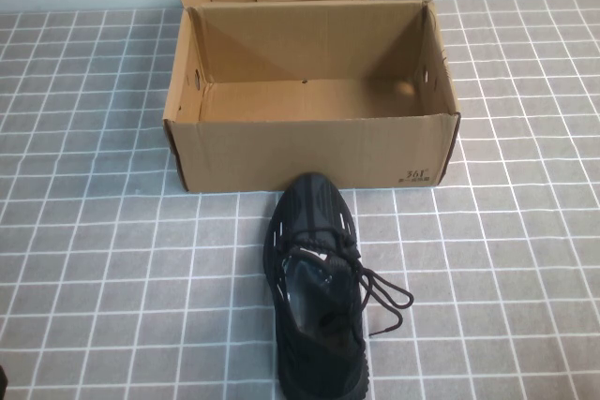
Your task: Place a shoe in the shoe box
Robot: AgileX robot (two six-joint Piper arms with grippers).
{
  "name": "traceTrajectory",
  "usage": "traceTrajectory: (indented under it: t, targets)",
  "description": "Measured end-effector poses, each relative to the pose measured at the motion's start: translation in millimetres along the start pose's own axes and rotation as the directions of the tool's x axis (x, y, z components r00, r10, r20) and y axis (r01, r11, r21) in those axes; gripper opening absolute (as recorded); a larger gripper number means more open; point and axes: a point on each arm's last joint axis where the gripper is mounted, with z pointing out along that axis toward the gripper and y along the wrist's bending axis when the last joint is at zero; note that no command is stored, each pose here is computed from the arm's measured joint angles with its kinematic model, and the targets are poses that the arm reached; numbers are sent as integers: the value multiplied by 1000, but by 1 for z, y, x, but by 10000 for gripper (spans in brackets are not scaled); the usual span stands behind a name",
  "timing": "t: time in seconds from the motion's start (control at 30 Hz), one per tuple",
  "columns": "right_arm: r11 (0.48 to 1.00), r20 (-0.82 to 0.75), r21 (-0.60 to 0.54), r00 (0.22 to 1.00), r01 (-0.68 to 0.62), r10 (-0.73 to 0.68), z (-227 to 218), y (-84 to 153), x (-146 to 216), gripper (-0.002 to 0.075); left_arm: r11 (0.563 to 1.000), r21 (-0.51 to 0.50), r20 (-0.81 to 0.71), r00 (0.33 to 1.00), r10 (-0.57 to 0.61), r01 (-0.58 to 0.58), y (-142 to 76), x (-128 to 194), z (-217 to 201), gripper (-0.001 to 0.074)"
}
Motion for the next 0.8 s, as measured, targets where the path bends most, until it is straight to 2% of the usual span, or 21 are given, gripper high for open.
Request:
traceTrajectory:
  t: [0.63, 0.8]
  targets:
    - [1000, 0, -2, 1000, -6, 6, 0, 0, 0, -16, 1000, 0, 0, 1000, 0, 0, 0, 0, 0, -1]
    - [993, 37, -36, 993, -109, 110, 0, 3, -4, -16, 1000, 0, 0, 1000, 0, 0, 0, 0, 0, -1]
